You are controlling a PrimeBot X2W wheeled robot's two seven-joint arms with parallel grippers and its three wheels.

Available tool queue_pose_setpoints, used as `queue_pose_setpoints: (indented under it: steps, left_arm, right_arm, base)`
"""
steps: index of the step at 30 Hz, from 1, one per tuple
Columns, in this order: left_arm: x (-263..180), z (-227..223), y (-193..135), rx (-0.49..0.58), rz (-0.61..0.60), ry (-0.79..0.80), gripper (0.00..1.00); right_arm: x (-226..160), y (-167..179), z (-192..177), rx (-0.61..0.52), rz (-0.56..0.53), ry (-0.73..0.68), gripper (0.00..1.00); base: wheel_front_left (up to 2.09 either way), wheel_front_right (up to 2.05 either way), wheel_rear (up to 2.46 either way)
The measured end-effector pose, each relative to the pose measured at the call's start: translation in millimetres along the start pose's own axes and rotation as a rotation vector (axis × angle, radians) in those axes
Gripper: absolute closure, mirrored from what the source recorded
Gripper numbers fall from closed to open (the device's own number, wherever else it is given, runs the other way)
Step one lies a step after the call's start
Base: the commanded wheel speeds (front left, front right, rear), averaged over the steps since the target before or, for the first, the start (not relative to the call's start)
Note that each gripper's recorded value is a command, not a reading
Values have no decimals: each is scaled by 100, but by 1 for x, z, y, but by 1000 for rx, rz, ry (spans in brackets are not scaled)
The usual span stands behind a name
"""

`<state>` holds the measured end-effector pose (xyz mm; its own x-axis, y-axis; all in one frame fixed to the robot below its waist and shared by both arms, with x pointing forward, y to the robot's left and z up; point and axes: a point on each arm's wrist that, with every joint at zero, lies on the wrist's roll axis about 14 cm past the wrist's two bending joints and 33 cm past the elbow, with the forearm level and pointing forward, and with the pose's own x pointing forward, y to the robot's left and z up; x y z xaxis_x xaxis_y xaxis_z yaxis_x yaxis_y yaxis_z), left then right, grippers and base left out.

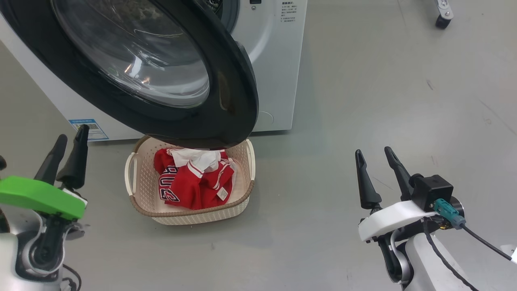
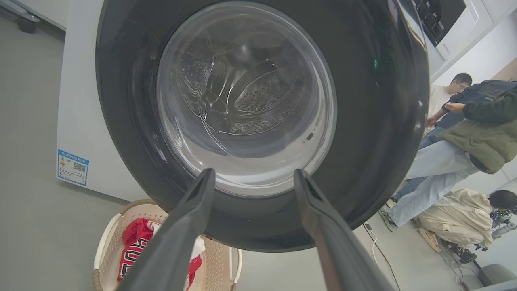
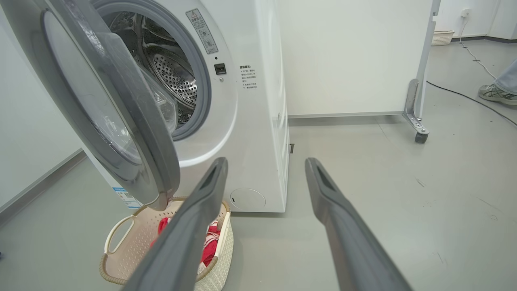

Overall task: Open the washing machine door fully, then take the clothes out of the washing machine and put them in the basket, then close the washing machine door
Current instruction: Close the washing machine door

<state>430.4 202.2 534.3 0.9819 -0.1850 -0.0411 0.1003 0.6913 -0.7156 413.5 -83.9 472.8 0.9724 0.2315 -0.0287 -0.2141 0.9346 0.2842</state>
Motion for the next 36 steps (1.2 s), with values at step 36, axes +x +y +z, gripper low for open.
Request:
queue_pose_setpoints:
  steps: [36]
  left_arm:
    - [-50,-38,66,535,176,-63,0]
  right_arm:
    - [-2,6,11,-12,15,-30,0]
  base:
    - [0,0,0]
